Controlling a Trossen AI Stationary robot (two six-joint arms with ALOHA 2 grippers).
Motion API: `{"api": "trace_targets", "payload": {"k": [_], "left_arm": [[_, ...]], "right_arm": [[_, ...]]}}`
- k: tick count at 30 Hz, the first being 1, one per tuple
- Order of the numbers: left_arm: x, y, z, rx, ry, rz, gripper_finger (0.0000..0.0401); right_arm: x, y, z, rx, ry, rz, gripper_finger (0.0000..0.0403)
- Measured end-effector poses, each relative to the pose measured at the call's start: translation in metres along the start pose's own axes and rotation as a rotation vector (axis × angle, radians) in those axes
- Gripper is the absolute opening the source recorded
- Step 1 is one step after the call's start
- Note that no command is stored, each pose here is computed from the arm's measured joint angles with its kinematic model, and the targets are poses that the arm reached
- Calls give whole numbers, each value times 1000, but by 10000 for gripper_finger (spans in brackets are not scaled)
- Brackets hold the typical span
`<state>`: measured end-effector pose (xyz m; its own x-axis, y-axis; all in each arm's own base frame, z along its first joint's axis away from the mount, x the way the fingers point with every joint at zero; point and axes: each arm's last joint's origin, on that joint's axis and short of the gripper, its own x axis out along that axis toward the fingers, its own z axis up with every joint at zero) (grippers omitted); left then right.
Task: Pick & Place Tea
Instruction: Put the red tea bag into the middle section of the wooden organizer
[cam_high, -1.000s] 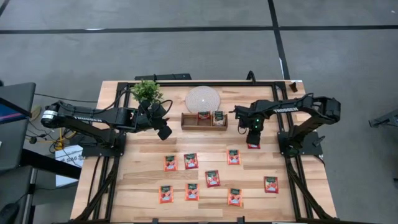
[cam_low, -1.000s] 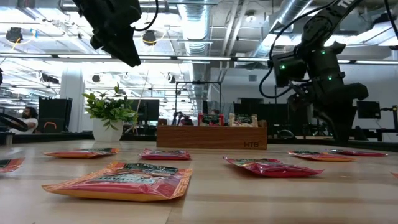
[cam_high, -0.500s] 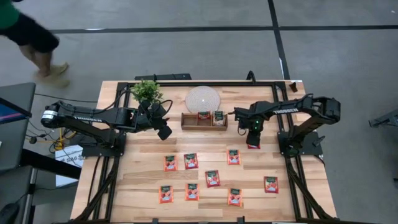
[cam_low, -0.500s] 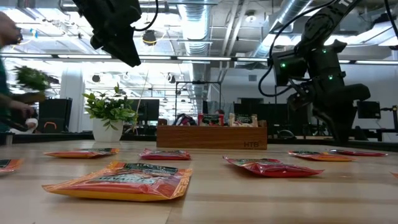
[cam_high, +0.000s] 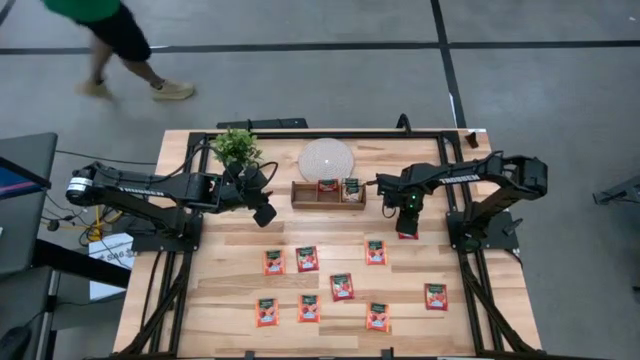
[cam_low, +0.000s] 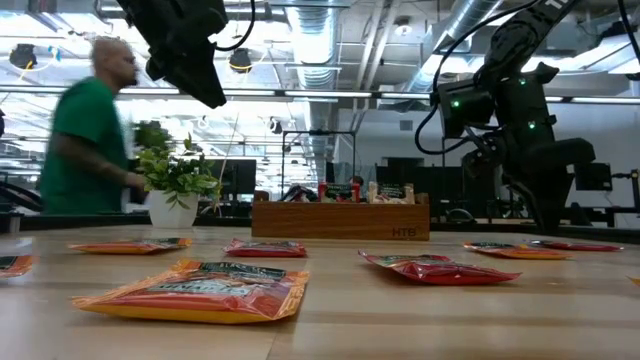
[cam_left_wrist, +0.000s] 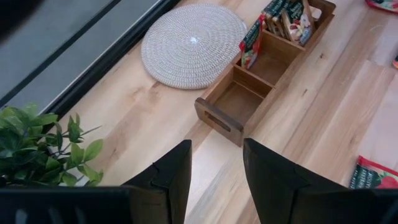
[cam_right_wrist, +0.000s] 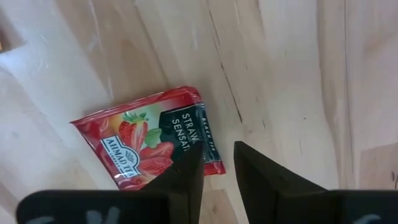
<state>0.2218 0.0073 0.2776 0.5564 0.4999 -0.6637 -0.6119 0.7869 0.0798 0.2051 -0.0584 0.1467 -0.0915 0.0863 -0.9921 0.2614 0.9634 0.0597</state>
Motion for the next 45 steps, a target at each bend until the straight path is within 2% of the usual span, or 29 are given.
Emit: {"api": "trace_targets", "payload": {"k": [19, 29, 36, 40, 45], "left_arm": [[0, 0, 0, 0, 1, -2, 138], [0, 0, 0, 1, 1, -1, 138], [0, 0, 0, 3, 1, -1, 138], [0, 0, 0, 7, 1, -1, 138], [0, 0, 0, 7, 2, -1, 138]], "right_arm": [[0, 1, 0, -9, -3, 23, 82], [24, -1, 16, 16, 107, 62, 82], [15, -5, 17, 41, 60, 70, 80], [12, -10, 18, 73, 12, 71, 63], [15, -12, 16, 90, 20, 75, 22]]}}
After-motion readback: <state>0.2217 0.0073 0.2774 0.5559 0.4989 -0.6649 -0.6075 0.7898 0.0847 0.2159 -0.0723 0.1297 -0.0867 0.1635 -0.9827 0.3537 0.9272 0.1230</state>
